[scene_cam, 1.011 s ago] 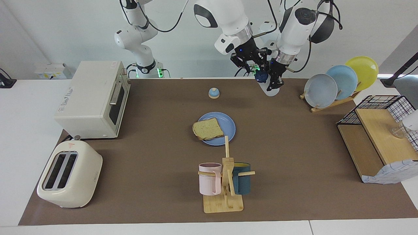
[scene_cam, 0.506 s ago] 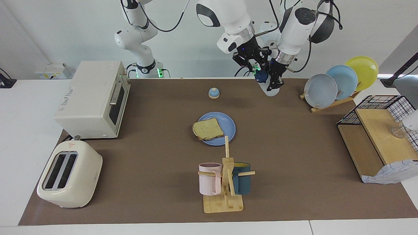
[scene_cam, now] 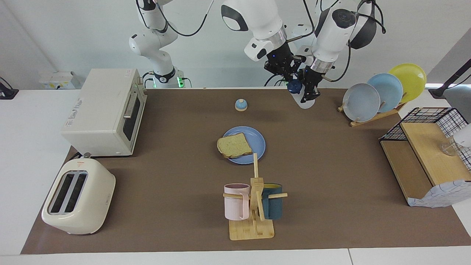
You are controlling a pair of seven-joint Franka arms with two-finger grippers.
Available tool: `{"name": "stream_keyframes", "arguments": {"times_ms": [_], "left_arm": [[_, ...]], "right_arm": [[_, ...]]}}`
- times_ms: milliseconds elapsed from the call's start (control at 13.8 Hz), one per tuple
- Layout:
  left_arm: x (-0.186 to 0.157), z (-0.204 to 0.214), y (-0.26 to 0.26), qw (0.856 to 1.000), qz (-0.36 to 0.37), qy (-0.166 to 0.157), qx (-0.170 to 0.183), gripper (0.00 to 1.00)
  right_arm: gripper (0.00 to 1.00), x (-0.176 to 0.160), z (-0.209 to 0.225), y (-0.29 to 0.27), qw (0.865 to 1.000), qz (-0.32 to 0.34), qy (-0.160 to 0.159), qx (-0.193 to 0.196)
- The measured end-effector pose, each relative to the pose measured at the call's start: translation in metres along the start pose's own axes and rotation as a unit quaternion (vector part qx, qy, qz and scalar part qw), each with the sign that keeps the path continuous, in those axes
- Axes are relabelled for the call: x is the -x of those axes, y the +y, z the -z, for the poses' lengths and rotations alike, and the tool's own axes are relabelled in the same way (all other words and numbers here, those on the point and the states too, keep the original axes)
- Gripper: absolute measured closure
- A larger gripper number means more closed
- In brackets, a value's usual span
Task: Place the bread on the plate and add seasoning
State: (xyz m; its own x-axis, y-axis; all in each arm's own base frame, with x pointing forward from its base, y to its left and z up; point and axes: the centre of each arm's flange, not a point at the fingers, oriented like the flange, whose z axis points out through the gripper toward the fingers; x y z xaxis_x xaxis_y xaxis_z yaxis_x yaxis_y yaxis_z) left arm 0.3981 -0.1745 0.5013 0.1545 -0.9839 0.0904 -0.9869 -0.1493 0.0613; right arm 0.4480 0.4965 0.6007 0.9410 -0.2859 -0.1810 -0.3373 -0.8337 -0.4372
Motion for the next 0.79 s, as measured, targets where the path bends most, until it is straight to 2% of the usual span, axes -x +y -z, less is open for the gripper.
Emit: {"name": "stream_keyframes", "arguments": {"times_ms": [217, 361, 578, 722, 794], "left_arm": [[-0.001, 0.002, -0.001, 1.000, 0.002, 0.004, -0.005, 0.55], [-0.001, 0.002, -0.001, 1.000, 0.003, 0.004, -0.006, 0.55], [-0.007, 0.002, 0.003, 1.000, -0.003, 0.003, -0.007, 0.55], [-0.012, 0.003, 0.006, 1.000, -0.003, 0.002, -0.009, 0.55], [-0.013, 0.003, 0.007, 1.000, -0.002, 0.002, -0.009, 0.55]], "right_arm": [[0.89, -0.010, 0.004, 0.003, 0.999, -0.049, -0.013, -0.011], [0.95, -0.035, 0.016, 0.011, 0.996, -0.081, -0.021, -0.029], [0.95, -0.078, 0.038, 0.030, 0.990, -0.126, -0.026, -0.055], [0.94, -0.083, 0.039, 0.033, 0.993, -0.105, -0.025, -0.054], [0.85, -0.082, 0.037, 0.034, 0.995, -0.082, -0.025, -0.051]]}}
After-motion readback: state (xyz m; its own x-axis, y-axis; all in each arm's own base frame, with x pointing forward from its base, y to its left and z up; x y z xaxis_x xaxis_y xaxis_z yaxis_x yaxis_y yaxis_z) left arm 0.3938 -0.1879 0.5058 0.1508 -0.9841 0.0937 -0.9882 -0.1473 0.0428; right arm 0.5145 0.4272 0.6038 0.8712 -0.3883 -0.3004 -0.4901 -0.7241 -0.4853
